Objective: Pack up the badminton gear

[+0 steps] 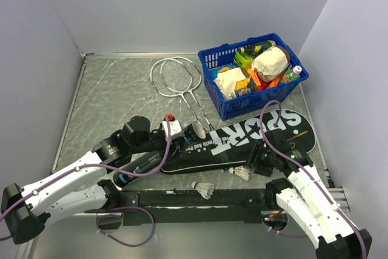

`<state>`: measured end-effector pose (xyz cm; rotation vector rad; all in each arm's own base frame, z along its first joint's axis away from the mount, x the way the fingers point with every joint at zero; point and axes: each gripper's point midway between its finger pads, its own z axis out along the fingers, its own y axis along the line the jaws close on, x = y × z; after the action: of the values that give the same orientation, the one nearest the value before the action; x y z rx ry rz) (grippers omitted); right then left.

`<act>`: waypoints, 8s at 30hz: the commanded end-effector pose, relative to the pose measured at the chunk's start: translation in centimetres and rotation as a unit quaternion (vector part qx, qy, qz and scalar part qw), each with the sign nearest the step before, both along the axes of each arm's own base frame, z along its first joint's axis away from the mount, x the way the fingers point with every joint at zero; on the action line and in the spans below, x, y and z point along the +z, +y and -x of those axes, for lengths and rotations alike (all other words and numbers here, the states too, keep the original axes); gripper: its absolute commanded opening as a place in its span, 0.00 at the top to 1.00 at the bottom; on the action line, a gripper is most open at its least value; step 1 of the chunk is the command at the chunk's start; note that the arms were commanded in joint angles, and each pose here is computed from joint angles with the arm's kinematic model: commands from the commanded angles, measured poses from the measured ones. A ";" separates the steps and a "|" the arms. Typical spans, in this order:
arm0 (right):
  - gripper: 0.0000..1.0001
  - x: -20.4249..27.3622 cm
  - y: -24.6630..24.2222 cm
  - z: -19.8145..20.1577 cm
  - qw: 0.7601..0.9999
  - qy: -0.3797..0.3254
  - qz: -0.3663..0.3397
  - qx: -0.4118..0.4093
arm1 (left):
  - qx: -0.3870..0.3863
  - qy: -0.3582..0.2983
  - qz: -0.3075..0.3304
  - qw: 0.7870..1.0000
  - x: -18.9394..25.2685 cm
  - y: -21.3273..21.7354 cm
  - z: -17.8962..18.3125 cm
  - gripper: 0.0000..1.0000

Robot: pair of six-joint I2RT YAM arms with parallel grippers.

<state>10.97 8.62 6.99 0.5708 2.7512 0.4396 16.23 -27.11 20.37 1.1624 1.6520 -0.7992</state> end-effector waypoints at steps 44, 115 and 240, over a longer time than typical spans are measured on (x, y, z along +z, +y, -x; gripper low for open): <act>1.00 13.3 5.3 -1.8 0.963 -0.162 -0.129 0.173 | -0.052 0.006 0.003 0.999 0.1 -1.6 1.3 0.99; 0.54 18.7 20.6 -0.7 0.842 -0.243 -0.283 0.390 | -0.120 -0.010 0.019 0.993 0.8 -2.6 4.4 0.99; 0.39 2.5 17.2 5.9 0.937 0.048 -0.288 0.193 | 0.115 0.019 -0.076 0.990 -3.1 -0.1 -4.2 0.99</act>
<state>5.06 24.48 8.61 0.1608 2.8395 1.2864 20.06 -26.18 14.05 1.0790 1.9402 -0.5115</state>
